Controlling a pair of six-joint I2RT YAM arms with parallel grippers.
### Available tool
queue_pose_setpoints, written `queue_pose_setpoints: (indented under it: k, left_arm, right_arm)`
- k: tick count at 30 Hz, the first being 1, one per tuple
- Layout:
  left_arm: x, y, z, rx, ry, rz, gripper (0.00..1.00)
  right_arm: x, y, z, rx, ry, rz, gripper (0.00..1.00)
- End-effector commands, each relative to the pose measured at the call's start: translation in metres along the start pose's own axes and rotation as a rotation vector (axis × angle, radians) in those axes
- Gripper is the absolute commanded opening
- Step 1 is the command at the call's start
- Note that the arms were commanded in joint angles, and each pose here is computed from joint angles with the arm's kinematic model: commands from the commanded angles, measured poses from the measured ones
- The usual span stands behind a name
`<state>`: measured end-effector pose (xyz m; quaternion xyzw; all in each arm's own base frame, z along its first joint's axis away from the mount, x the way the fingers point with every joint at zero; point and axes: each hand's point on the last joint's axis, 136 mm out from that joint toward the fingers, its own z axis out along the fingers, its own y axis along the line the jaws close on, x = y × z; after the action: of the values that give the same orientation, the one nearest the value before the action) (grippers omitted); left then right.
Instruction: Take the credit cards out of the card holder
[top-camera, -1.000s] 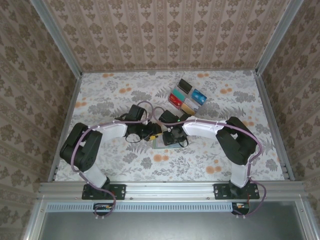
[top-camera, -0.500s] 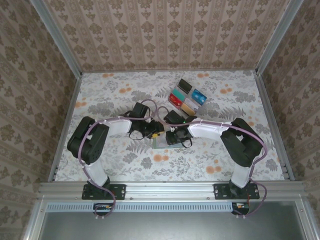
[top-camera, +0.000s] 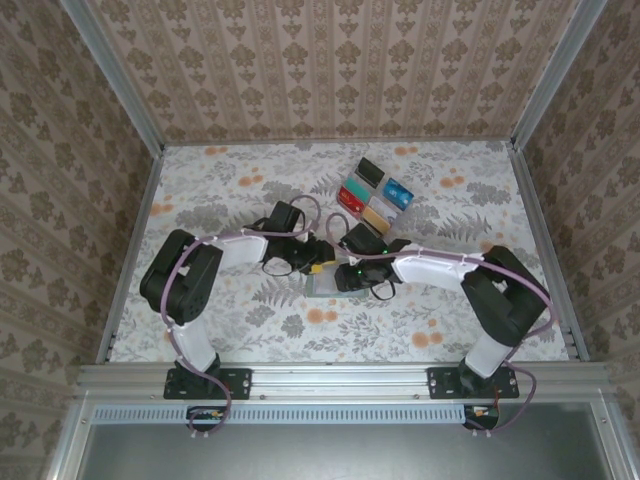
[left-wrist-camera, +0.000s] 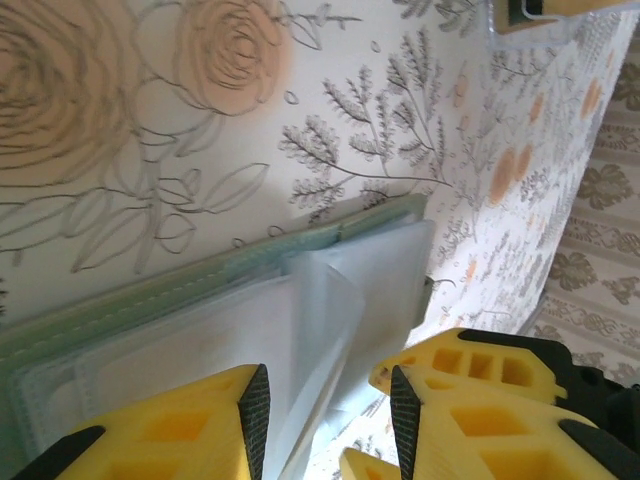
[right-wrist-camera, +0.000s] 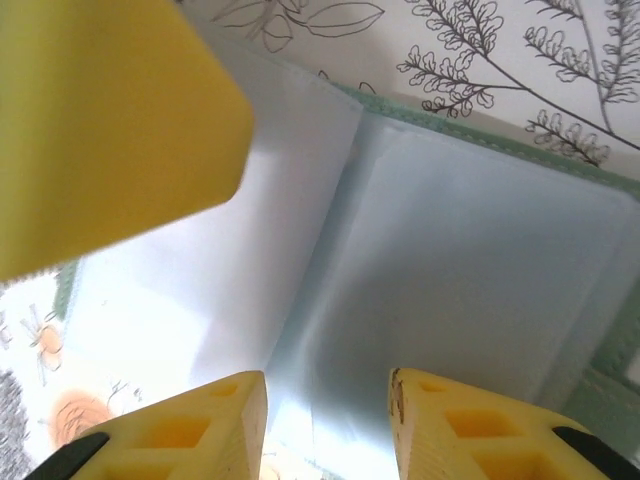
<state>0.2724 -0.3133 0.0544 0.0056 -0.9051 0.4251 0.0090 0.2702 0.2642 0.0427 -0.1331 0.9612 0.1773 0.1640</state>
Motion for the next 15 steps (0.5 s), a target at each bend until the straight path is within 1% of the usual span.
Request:
queue_pose_setpoints:
  k: [1,5,8,11,15]
  left_arm:
    - [0.004,-0.027,0.001,0.075,0.027,0.073,0.4]
    - [0.007,-0.043,0.005,0.111,0.033,0.091,0.4]
    - [0.008,-0.054,0.012,0.134,0.036,0.107,0.41]
    - [0.01,-0.056,0.025,0.128,0.062,0.108,0.42]
    - [0.014,-0.052,0.04,0.106,0.097,0.087,0.41]
  right_arm:
    - [-0.014,-0.008,-0.027,0.023,-0.117,-0.002,0.43]
    - [-0.026,-0.039,-0.056,0.101,-0.252,0.051,0.47]
    - [-0.038,-0.049,-0.086,0.127,-0.355,0.079,0.51]
    - [-0.041,-0.053,-0.099,0.129,-0.394,0.097,0.54]
    - [-0.039,-0.051,-0.099,0.112,-0.39,0.111,0.55]
